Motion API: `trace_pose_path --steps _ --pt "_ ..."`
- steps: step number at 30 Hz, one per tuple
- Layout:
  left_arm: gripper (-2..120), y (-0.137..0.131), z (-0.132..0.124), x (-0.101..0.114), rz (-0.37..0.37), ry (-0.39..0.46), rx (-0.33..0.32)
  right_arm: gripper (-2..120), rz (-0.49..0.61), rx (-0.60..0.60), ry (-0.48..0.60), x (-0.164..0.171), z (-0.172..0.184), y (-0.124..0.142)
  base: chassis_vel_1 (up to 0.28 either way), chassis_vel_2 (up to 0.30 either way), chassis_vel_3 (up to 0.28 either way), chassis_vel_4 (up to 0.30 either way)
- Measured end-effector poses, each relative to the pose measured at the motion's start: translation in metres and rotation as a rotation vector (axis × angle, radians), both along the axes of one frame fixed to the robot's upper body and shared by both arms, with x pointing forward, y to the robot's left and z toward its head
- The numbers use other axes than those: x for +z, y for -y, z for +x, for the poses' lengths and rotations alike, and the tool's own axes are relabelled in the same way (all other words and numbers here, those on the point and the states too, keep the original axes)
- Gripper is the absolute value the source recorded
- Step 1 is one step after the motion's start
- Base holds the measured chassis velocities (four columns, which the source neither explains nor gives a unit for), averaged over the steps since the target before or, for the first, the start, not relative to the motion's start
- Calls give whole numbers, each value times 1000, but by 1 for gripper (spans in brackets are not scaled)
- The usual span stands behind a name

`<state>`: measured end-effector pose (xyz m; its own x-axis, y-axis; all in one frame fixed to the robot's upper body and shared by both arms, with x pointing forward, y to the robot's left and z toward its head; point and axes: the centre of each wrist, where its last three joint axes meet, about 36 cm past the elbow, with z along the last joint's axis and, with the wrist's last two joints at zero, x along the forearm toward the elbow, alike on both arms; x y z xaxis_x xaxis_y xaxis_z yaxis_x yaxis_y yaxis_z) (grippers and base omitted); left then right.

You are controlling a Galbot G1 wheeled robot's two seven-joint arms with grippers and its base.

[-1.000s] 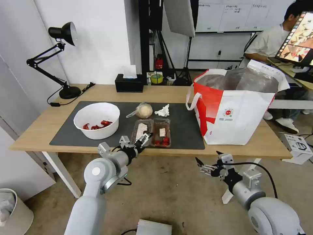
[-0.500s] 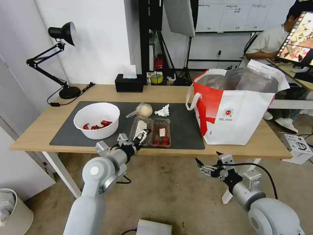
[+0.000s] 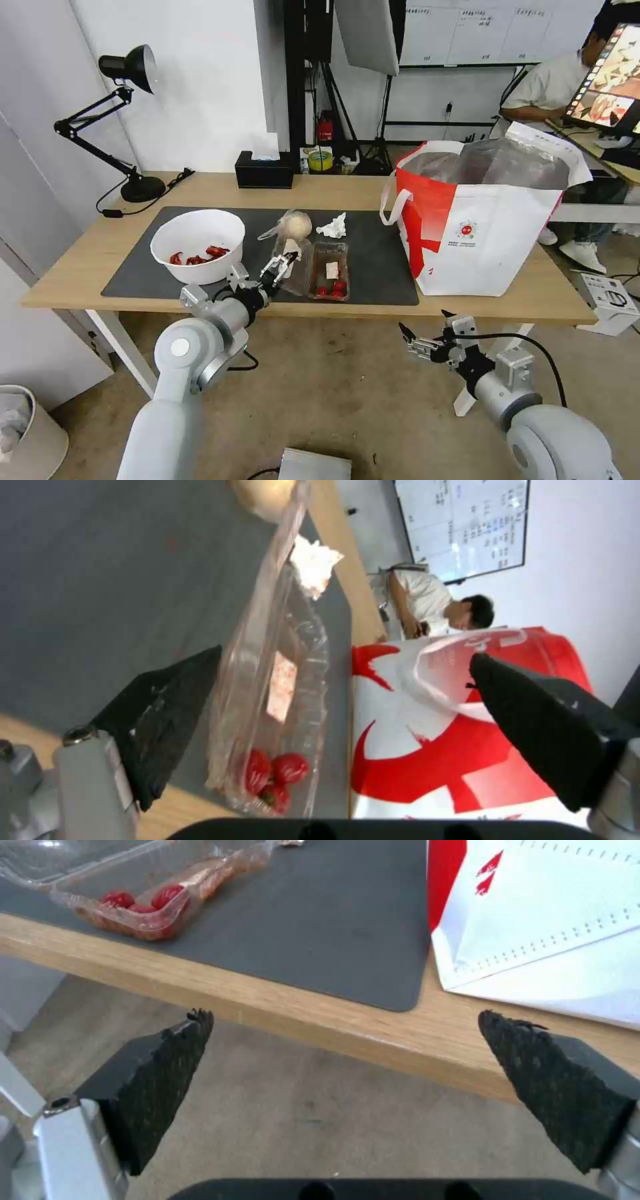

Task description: Pick up the trash from the table and place it into the takeout bag.

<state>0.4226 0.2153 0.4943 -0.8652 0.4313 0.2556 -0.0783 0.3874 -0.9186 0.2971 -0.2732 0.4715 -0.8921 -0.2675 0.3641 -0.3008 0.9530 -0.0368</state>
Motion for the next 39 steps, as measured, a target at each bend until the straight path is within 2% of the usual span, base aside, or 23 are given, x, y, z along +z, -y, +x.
trace_pose_path --steps 6,13,26,28,33,39 --pt "100 1 0 5 -28 46 12 100 -1 0 1 1 -1 0 0 0 0 0" --pt "100 7 1 7 -43 54 19 100 -1 -2 4 2 -1 0 0 0 0 0" --pt "100 22 3 14 -49 73 -18 100 -5 -11 8 4 -4 3 0 0 0 0" --pt "100 32 0 12 -26 70 -59 100 -6 -15 10 5 -4 4 0 0 0 0" --pt "100 45 -3 9 -22 66 -97 100 -6 -19 12 6 -5 5 0 0 0 0" --pt "100 72 -8 9 -12 72 -171 100 -8 -32 16 8 -10 9 0 0 0 0"
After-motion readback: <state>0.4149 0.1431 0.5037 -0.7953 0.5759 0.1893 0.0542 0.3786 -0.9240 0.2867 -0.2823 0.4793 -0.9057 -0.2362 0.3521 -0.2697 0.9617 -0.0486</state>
